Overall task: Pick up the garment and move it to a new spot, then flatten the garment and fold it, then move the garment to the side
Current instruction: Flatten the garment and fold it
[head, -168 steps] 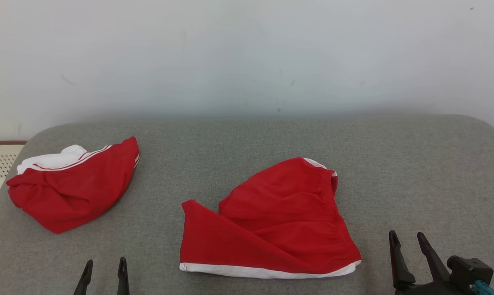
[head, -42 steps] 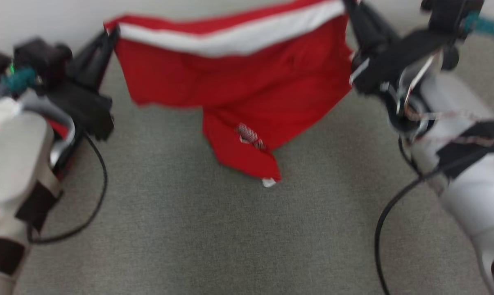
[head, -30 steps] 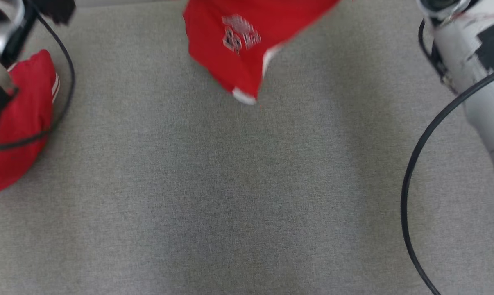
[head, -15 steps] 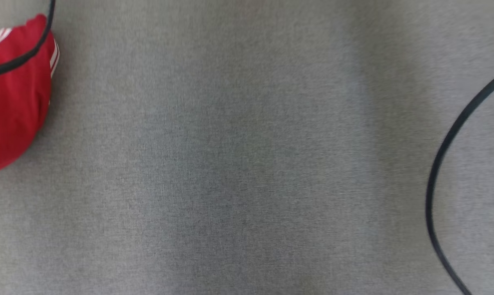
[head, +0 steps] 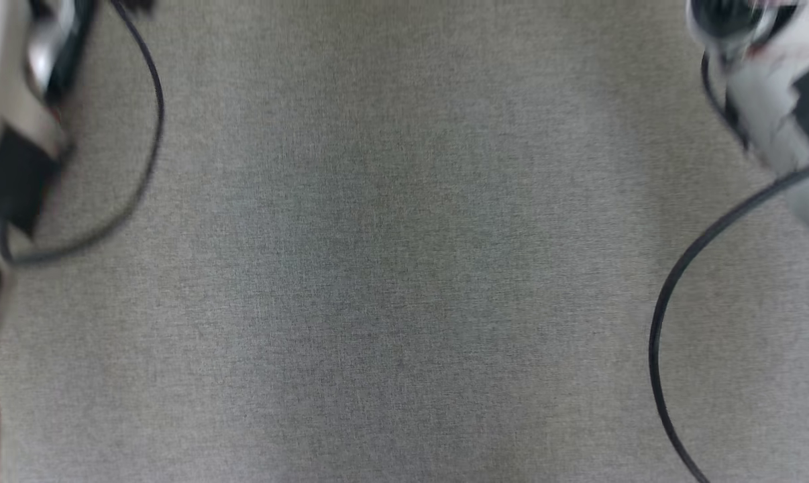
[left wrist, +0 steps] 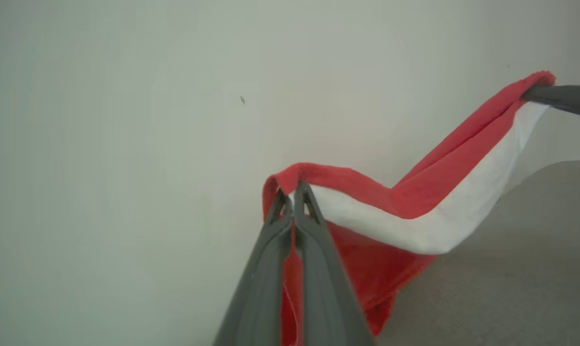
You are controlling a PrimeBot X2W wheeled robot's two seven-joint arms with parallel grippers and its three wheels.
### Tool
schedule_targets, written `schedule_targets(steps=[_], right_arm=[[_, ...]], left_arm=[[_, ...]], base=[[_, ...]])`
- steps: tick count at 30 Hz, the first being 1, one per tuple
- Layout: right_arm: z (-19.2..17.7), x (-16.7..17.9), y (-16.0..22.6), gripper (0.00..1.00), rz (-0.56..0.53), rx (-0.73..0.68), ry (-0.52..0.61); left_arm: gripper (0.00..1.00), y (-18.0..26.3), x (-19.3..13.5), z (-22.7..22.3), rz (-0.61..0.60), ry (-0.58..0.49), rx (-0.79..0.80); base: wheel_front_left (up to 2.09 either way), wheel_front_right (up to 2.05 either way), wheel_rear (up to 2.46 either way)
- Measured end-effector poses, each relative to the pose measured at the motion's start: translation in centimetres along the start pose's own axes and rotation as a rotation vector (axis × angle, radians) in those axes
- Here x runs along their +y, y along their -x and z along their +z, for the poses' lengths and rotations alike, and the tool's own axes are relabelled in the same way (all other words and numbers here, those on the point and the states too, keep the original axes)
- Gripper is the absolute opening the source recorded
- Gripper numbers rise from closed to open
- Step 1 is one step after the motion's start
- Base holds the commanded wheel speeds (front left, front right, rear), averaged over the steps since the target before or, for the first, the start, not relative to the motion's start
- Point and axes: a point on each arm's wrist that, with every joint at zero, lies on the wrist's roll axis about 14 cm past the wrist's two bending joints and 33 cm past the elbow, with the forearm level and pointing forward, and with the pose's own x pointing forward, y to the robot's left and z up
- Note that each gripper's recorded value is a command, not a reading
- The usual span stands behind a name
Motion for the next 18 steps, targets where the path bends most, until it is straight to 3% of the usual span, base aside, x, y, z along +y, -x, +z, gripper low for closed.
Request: schedule_targets(steps=[10, 18], right_arm=[[-3.7, 1.9, 7.2, 0.00, 0.001, 0.108, -0.118], [-6.0, 4.4, 13.9, 0.00, -0.032, 0.158, -0.209]], left_arm=[[0.00, 6.6, -4.0, -0.5, -0.003, 0.125, 0.026], [0.00, 12.9, -5.9, 0.4, 0.073, 0.221, 0.067]], base=[[0.00, 0.00, 0.00], [0.00, 0.00, 0.00]])
